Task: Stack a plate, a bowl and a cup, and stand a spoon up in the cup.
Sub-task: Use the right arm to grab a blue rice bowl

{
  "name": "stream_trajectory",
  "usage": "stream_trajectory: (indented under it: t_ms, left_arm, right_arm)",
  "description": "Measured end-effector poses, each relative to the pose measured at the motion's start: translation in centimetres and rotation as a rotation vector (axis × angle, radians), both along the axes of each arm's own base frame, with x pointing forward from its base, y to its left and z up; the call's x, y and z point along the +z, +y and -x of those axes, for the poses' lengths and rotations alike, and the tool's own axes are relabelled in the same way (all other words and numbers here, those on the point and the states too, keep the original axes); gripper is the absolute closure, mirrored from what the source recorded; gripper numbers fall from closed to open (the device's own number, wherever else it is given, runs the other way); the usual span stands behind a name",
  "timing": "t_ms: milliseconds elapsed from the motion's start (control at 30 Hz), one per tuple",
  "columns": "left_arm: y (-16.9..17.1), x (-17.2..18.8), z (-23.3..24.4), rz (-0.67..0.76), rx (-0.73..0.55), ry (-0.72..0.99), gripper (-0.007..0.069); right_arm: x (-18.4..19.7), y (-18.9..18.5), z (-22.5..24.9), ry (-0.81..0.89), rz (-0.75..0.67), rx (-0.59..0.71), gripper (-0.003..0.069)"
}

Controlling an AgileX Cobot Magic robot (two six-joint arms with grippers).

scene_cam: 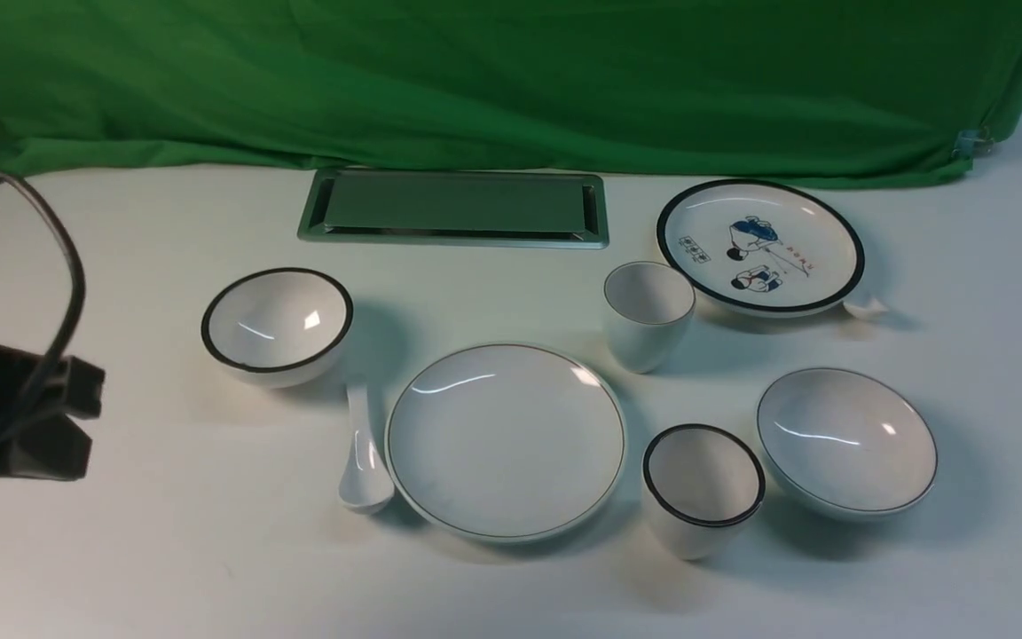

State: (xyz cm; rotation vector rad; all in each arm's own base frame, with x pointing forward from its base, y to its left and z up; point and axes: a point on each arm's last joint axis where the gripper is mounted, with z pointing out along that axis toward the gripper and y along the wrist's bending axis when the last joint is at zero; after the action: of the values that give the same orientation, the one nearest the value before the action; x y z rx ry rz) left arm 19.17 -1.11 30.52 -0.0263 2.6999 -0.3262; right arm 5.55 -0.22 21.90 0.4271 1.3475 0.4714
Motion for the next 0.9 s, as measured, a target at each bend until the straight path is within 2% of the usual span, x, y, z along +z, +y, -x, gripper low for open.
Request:
stream_trajectory:
  t_ms: [133, 233, 333, 433, 467, 533, 667, 700, 833, 900]
  left_arm:
    - [0.0, 0.0, -0.1, 0.005, 0.000, -0.016, 0.0620]
    - [-0.1, 0.1, -0.2, 0.010, -0.012, -0.035, 0.0620]
    - [-0.2, 0.1, -0.3, 0.011, -0.025, -0.049, 0.0620]
    - [-0.2, 0.1, -0.3, 0.013, -0.027, -0.050, 0.0620]
    - [-0.2, 0.1, -0.3, 0.013, -0.027, -0.049, 0.0620]
    - [-0.2, 0.1, -0.2, 0.016, -0.032, -0.035, 0.0620]
    - [-0.3, 0.0, 0.0, 0.022, -0.040, -0.010, 0.0620]
    - [-0.4, 0.0, 0.1, 0.025, -0.043, -0.002, 0.0620]
    - [-0.4, 0.0, 0.2, 0.027, -0.045, 0.006, 0.0620]
    - [-0.4, -0.1, 0.2, 0.027, -0.046, 0.008, 0.0620]
  right_arm:
    - [1.2, 0.5, -0.1, 0.106, -0.017, 0.058, 0.0448]
    - [3.5, 1.1, -0.8, 0.307, 0.043, 0.103, 0.0529]
    - [6.0, 1.7, -2.9, 0.528, 0.159, 0.206, 0.0610]
    - [6.6, 2.3, -6.6, 0.779, 0.279, 0.269, 0.0620]
    - [6.9, 2.2, -6.6, 0.777, 0.283, 0.296, 0.0619]
    - [6.2, 2.6, -10.2, 0.985, 0.339, 0.377, 0.0619]
    - [5.2, 3.0, -14.7, 1.159, 0.376, 0.455, 0.0615]
    - [4.8, 3.2, -17.1, 1.216, 0.384, 0.481, 0.0592]
    - [3.8, 3.3, -21.4, 1.278, 0.402, 0.498, 0.0470]
    - [2.5, 3.0, -23.9, 1.332, 0.448, 0.475, 0.0270]
